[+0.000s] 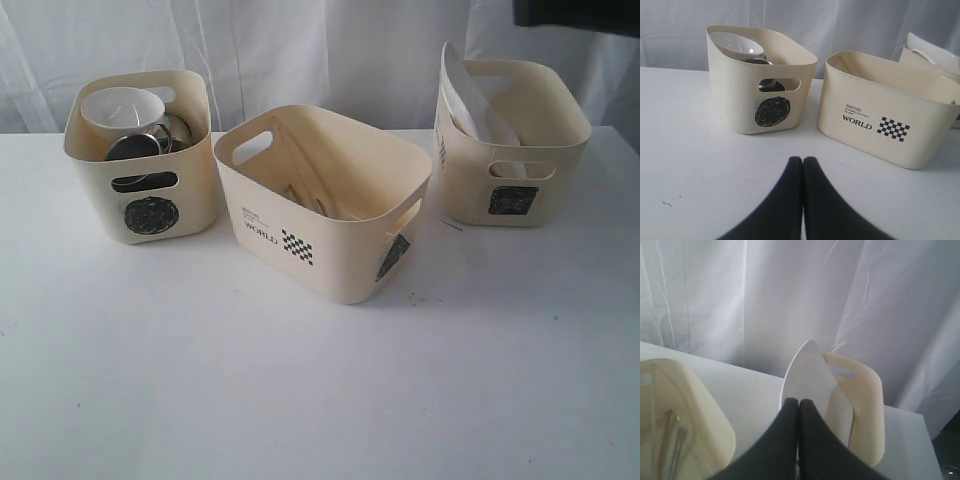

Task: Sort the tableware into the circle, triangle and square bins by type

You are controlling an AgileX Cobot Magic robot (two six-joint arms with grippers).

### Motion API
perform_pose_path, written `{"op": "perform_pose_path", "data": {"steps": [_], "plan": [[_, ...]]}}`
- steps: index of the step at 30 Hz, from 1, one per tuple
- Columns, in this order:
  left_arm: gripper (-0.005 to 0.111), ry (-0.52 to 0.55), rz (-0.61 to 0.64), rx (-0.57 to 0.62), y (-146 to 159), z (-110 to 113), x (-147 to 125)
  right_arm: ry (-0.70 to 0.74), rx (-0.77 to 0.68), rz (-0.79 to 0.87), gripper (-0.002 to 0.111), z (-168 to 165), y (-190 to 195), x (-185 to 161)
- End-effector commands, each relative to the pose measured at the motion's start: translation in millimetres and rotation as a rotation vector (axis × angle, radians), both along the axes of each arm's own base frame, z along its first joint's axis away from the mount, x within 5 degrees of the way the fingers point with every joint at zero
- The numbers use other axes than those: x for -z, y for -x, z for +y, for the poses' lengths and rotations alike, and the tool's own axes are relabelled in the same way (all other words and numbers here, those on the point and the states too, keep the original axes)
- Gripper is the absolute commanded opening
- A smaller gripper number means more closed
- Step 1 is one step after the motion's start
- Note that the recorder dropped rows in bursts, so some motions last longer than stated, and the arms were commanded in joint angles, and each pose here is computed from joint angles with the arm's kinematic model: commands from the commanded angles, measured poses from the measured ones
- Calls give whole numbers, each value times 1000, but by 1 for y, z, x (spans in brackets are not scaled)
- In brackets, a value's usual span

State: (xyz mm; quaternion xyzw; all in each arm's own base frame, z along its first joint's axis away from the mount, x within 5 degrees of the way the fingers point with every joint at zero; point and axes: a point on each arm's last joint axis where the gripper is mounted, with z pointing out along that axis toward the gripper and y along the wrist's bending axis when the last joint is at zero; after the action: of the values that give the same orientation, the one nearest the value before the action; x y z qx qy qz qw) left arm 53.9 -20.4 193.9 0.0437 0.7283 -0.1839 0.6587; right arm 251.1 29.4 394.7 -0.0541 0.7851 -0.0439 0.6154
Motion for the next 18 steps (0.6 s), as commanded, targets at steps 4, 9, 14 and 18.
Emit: {"op": "perform_pose_path", "data": {"steps": [4, 9, 14, 18], "plan": [[0, 17, 10, 3, 0, 0, 1, -97, 17, -3, 0, -17, 90, 41], [0, 17, 10, 3, 0, 0, 1, -147, 106, 110, 0, -31, 140, 85], [0, 17, 10, 3, 0, 0, 1, -141, 145, 147, 0, -38, 167, 118], [0, 17, 10, 3, 0, 0, 1, -137, 168, 169, 0, -41, 171, 121]]}}
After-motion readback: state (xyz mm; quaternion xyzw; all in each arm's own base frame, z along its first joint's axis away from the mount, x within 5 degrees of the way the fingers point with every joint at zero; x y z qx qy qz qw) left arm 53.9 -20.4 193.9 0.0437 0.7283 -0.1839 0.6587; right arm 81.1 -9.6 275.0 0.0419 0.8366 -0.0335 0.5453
